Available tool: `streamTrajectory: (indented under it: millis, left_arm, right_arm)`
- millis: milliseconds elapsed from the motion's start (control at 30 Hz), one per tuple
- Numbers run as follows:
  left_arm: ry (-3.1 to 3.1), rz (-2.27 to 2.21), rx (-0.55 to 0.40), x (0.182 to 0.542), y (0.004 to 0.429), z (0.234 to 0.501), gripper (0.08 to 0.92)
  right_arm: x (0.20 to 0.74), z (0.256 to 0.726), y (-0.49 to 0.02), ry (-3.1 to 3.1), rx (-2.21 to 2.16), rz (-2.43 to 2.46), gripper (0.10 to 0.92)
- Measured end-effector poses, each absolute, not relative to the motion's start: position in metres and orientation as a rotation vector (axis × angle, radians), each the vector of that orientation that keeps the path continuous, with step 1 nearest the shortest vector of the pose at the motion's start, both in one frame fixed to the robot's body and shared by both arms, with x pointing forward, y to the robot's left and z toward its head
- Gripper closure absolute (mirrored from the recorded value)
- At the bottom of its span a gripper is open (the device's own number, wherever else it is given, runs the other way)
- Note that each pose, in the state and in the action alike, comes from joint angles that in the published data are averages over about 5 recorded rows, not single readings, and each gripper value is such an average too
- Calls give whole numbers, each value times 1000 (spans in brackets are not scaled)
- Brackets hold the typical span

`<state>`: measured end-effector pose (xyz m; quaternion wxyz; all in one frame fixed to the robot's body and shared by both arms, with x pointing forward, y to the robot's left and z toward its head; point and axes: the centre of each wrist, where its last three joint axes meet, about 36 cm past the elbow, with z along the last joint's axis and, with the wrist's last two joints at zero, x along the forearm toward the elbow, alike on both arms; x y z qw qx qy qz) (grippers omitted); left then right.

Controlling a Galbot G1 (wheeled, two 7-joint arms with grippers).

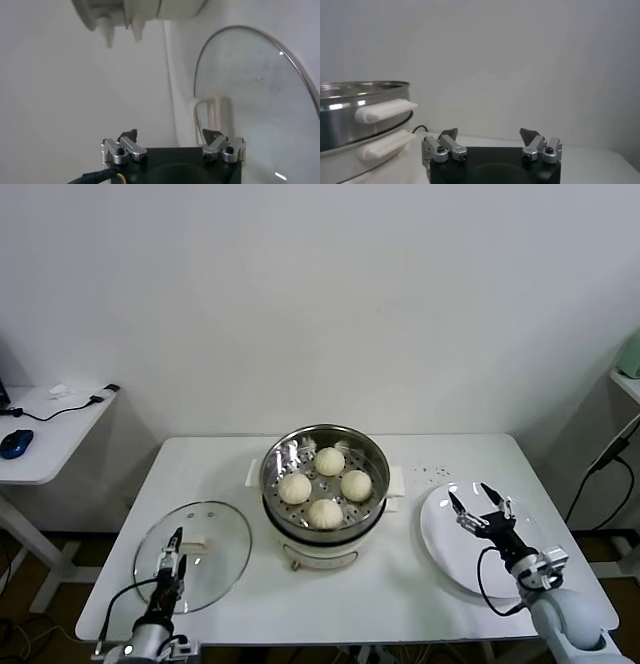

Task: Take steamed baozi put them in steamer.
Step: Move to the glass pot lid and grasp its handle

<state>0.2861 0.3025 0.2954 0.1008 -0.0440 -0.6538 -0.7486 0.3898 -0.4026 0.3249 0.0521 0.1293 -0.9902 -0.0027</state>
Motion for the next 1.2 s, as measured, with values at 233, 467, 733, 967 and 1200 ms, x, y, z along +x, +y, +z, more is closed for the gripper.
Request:
streamTrajectory:
  millis: [233,467,733,967,1200]
  left_arm:
    - [-1923,-2241,-102,305,301,278,177]
    - [-1931,-2259,-47,325,302,266,177]
    - [-1949,-2250,3,343,304,256,207]
    - [-1964,-2224,13,346,306,248,397]
    - [-1994,-2198,29,349,305,247,597]
  right_arm:
    - [384,317,-404,-3010,358,2,200]
    - [377,311,-405,-3004,334,15,200]
    - [374,305,-403,-3002,319,28,200]
    - [372,300,-402,-3002,314,41,200]
    - [373,296,-401,-3001,313,53,200]
